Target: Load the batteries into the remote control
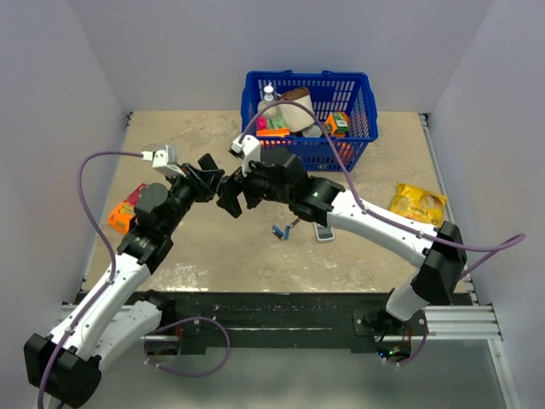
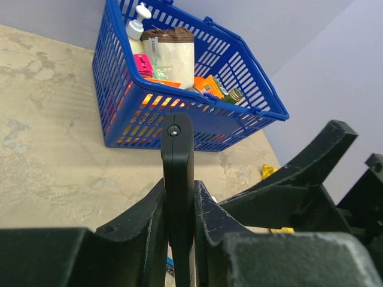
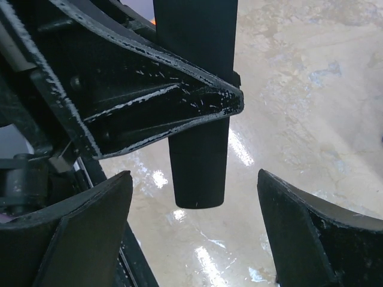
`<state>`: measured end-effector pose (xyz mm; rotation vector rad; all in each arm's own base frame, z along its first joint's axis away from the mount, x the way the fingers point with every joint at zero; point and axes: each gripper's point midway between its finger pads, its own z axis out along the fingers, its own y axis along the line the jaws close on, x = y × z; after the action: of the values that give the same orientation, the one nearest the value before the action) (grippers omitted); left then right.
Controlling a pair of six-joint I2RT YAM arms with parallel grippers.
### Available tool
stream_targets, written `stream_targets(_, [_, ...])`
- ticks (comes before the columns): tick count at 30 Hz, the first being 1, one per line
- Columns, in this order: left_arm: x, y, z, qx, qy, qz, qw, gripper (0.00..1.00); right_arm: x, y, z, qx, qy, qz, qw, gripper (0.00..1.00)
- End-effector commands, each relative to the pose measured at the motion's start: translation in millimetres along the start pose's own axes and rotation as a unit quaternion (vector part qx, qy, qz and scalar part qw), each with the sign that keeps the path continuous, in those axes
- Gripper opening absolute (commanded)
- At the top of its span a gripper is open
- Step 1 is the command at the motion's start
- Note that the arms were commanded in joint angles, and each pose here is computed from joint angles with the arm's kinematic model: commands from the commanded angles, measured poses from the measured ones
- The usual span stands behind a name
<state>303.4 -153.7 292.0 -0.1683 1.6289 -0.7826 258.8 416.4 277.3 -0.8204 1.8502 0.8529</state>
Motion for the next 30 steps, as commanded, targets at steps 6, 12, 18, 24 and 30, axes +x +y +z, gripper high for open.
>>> stream_targets(6, [-21,-28,1,0.043,-0.017,0.002,0.999,0.00,-9,2,10,-0.005,-0.001,-0.002,1.000,0.84])
stream_targets(12, [-17,-29,2,0.044,-0.012,0.001,0.999,0.00,-7,0,13,0.000,0.001,-0.002,1.000,0.75])
stream_targets(18, [-17,-28,3,0.044,-0.010,-0.001,0.999,0.00,-9,1,16,-0.004,-0.001,-0.005,1.000,0.66])
stream_targets(24, [-20,-31,3,0.047,-0.013,-0.002,0.999,0.00,-8,1,20,-0.005,0.001,-0.006,1.000,0.61])
stream_targets(30, [-23,-34,3,0.049,-0.015,-0.008,0.999,0.00,-4,0,21,-0.004,0.006,-0.007,1.000,0.56])
